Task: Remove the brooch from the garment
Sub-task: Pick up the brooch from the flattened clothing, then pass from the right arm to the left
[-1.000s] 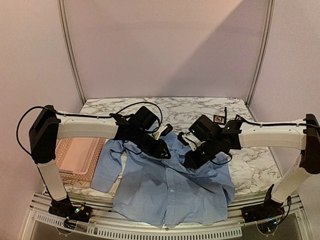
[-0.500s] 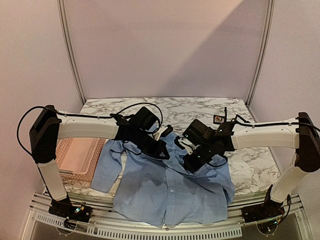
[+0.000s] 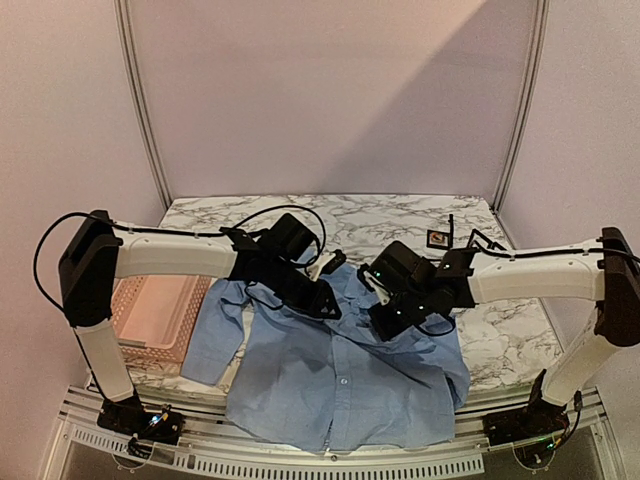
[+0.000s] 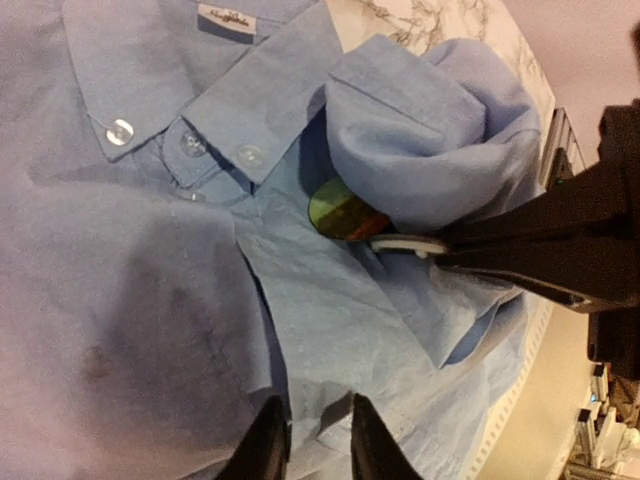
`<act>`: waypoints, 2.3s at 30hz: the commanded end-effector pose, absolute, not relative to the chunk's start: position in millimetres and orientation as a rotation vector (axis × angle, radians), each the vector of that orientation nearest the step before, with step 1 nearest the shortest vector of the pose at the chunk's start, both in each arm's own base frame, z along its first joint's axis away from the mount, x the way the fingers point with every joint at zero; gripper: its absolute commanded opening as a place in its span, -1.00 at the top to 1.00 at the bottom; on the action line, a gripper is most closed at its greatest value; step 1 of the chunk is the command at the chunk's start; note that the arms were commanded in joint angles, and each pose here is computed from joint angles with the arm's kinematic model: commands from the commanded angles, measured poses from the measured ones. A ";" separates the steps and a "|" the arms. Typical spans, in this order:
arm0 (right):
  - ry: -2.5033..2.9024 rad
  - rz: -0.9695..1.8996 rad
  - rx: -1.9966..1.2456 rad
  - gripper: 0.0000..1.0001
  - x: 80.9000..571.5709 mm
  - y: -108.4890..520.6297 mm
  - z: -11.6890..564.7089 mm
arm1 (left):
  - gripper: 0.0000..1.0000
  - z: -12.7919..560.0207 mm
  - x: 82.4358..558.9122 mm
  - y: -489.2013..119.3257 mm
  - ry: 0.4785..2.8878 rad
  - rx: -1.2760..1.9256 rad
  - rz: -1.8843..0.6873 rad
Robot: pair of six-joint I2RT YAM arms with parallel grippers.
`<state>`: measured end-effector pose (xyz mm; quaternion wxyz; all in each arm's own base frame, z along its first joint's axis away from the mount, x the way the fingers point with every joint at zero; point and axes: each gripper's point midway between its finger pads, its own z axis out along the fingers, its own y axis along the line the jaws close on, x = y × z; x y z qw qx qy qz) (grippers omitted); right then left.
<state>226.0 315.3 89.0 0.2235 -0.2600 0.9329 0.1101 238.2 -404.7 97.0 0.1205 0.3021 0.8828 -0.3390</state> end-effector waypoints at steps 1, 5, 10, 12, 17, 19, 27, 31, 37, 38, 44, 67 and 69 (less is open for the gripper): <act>2.446 0.448 -0.553 1.00 236.0 322.3 118.1 | 0.40 121.1 238.1 -403.7 2.493 0.936 -0.947; 2.361 0.569 -0.497 1.00 234.2 323.9 135.3 | -0.09 145.9 251.2 -393.2 2.392 0.913 -0.867; 2.247 0.772 -0.483 1.00 226.5 330.0 153.8 | -0.57 184.4 253.9 -386.9 2.222 0.911 -0.907; 2.214 0.830 -0.484 1.00 225.9 331.7 158.1 | -0.67 194.9 245.3 -391.0 2.165 0.968 -0.981; 2.139 0.972 -0.513 1.00 225.1 338.8 171.0 | -0.69 195.8 227.7 -401.1 2.151 1.083 -1.111; 2.108 1.026 -0.530 1.00 224.5 339.8 176.5 | -0.70 194.4 222.7 -404.1 2.152 1.101 -1.153; 2.074 1.176 -0.599 1.00 220.7 343.1 184.6 | -0.71 171.3 227.5 -405.9 2.247 1.062 -1.172; 2.067 1.219 -0.620 1.00 218.7 341.2 184.8 | -0.60 165.0 228.2 -408.2 2.271 1.042 -1.235; 2.074 1.320 -0.669 1.00 211.8 340.9 186.2 | -0.31 161.7 223.9 -413.4 2.270 1.057 -1.308; 2.081 1.324 -0.674 1.00 211.4 340.7 184.5 | -0.26 161.2 222.9 -414.0 2.271 1.058 -1.320; 2.075 1.368 -0.706 1.00 208.6 341.2 185.4 | -0.02 159.1 221.3 -416.4 2.275 1.062 -1.347; 2.047 1.514 -0.777 1.00 206.3 346.7 189.3 | 0.56 166.8 206.2 -425.2 2.226 1.094 -1.523; 2.046 1.522 -0.784 1.00 205.8 347.0 188.9 | 0.59 165.6 204.5 -426.2 2.228 1.091 -1.542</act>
